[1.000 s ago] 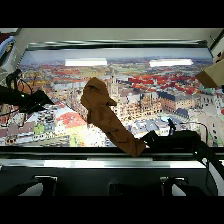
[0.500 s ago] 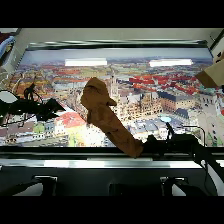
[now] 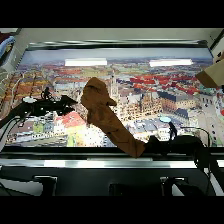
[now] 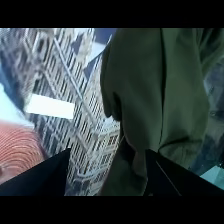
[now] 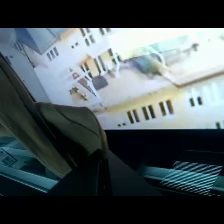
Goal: Fold the clothes and pants, and hang the long-sleeved shirts on hangers.
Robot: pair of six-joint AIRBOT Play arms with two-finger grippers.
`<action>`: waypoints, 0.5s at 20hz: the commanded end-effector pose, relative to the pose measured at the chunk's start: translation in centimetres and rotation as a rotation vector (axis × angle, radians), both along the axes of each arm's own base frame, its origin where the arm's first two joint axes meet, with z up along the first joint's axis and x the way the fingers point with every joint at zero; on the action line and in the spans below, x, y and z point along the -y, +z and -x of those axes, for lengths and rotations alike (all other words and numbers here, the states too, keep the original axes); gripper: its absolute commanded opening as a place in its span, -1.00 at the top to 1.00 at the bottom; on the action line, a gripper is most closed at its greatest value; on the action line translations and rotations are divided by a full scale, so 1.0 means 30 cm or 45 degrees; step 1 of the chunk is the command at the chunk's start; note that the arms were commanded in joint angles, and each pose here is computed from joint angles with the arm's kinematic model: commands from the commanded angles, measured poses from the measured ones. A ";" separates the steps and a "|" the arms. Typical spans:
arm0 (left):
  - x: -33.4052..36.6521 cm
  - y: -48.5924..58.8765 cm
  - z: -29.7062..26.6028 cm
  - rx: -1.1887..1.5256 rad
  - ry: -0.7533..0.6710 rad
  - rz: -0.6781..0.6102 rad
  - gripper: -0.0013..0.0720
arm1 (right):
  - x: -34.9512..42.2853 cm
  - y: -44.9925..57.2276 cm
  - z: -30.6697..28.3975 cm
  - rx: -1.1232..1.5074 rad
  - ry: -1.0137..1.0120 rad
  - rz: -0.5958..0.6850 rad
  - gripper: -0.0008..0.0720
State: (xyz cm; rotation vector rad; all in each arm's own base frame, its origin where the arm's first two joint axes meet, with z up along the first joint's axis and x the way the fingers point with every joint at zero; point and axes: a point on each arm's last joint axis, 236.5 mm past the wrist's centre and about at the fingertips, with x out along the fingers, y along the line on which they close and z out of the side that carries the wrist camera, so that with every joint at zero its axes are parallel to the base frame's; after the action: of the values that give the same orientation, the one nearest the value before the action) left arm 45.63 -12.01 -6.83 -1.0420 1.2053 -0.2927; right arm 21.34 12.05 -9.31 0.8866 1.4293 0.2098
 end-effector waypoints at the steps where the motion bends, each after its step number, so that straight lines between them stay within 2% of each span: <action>1: 0.056 -0.038 -0.098 0.048 0.005 0.063 -0.54 | -0.018 0.048 -0.005 0.014 -0.033 -0.042 0.90; 5: 0.094 -0.052 -0.170 0.087 0.023 0.023 -0.53 | -0.023 0.051 0.004 0.006 -0.022 -0.049 0.90; 7: 0.124 -0.082 -0.165 0.059 0.013 0.035 -0.12 | -0.023 0.052 0.004 0.006 -0.022 -0.051 0.90; 9: 0.164 -0.109 -0.144 0.021 -0.009 0.054 -0.03 | -0.025 0.053 0.005 0.005 -0.021 -0.053 0.90; 10: 0.184 -0.111 -0.136 0.016 -0.024 0.055 0.10 | -0.026 0.053 0.006 0.003 -0.019 -0.055 0.90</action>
State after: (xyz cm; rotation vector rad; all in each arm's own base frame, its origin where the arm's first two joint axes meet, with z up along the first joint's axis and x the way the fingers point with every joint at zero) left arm 49.96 -16.11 -9.34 -1.0614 1.1754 -0.3342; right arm 21.21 12.71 -7.85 0.9292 1.4181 0.2258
